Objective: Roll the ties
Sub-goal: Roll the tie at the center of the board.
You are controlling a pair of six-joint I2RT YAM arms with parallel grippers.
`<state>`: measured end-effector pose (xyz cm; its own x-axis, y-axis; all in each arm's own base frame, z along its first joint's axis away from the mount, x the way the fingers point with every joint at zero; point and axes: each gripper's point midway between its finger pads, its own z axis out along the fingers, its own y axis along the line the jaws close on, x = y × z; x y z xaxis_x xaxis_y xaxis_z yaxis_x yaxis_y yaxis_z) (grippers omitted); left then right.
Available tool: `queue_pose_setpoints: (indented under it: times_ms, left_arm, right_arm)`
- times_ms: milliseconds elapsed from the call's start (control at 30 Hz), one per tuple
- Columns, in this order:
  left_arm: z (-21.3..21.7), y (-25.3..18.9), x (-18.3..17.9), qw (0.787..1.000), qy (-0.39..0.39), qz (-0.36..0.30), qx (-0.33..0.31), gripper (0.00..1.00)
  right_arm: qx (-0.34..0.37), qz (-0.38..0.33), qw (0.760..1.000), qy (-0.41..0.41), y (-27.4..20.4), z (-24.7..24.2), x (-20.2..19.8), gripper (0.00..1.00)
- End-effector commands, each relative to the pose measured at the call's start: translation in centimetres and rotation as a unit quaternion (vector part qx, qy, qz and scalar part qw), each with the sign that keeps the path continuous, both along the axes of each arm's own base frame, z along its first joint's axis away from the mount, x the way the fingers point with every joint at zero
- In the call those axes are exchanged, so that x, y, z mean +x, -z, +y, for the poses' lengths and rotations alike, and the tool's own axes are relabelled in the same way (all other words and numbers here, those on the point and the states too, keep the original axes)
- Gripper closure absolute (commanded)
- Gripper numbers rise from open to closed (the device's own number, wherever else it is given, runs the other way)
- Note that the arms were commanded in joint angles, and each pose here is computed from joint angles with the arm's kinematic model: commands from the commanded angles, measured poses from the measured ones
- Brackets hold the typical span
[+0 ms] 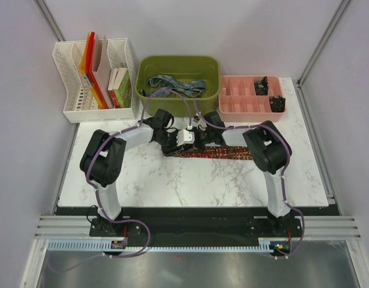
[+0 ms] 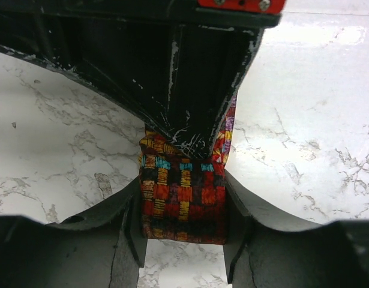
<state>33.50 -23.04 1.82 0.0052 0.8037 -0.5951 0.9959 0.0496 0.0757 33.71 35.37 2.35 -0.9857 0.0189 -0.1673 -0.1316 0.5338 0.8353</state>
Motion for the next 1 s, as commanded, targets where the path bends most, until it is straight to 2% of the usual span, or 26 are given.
queue_pose_setpoints:
  times_ms: [0,200,433,733,967]
  left_arm:
    - [1.8,1.7,-2.4,0.998,-0.005,0.042,0.04,0.54]
    - [1.8,1.6,-2.3,0.998,0.001,0.043,0.038,0.53]
    - [2.0,-0.6,-1.1,0.999,-0.013,0.043,-0.001,0.36]
    - [0.8,-3.6,-1.0,0.998,0.017,0.027,-0.054,0.35]
    - [-0.7,-4.6,-1.0,0.996,0.037,0.025,-0.078,0.28]
  right_arm:
    - [-0.011,0.015,1.0,0.02,-1.6,-0.2,-1.2,1.0]
    - [-0.04,0.032,0.998,0.028,0.8,-1.4,-2.1,1.0]
    - [-0.074,0.041,0.996,0.036,4.1,-3.0,-1.5,1.0]
    - [-0.082,0.053,0.995,0.034,5.4,-3.3,-1.8,1.0]
    - [-0.078,0.05,0.995,0.028,5.4,-3.1,-1.7,1.0]
